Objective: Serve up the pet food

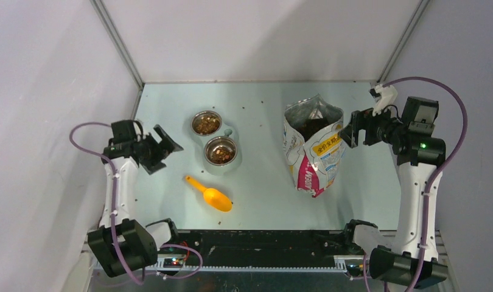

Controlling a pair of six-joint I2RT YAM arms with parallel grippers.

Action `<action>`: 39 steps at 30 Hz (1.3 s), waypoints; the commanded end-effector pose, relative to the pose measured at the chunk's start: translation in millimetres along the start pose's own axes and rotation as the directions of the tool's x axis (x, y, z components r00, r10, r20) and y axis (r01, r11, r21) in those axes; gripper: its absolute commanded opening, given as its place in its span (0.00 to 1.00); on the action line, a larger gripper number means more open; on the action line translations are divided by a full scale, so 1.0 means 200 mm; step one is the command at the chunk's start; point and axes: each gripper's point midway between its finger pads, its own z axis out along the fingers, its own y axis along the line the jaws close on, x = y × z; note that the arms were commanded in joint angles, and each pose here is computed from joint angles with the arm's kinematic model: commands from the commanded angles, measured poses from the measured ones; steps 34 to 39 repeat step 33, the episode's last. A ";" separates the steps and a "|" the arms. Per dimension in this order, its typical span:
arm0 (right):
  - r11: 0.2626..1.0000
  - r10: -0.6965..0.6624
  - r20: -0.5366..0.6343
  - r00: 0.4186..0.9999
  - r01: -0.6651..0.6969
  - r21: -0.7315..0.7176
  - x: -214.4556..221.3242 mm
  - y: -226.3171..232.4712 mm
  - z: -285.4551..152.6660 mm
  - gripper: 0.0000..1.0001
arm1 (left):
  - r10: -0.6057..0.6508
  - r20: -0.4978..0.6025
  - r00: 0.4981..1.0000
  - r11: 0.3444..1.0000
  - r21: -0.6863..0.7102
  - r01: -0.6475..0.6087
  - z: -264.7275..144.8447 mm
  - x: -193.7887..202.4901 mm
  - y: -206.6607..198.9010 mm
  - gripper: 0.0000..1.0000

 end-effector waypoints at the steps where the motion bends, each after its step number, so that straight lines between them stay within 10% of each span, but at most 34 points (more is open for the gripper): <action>1: 0.998 -0.019 0.081 0.997 0.014 0.063 -0.15 -0.12 0.03 0.90 | 0.199 0.168 0.965 0.979 0.001 -0.202 -0.17 -0.24 -0.12 1.00; 17: 0.769 0.225 0.136 0.965 -0.262 0.584 -0.13 -0.73 0.02 0.96 | 0.580 0.658 0.481 0.685 -0.073 -0.725 -0.71 -0.69 -0.77 1.00; 39: 0.731 0.235 0.217 0.947 -0.319 0.603 -0.20 -0.68 -0.10 1.00 | 0.552 0.679 0.484 0.671 -0.018 -0.741 -0.65 -0.65 -0.82 1.00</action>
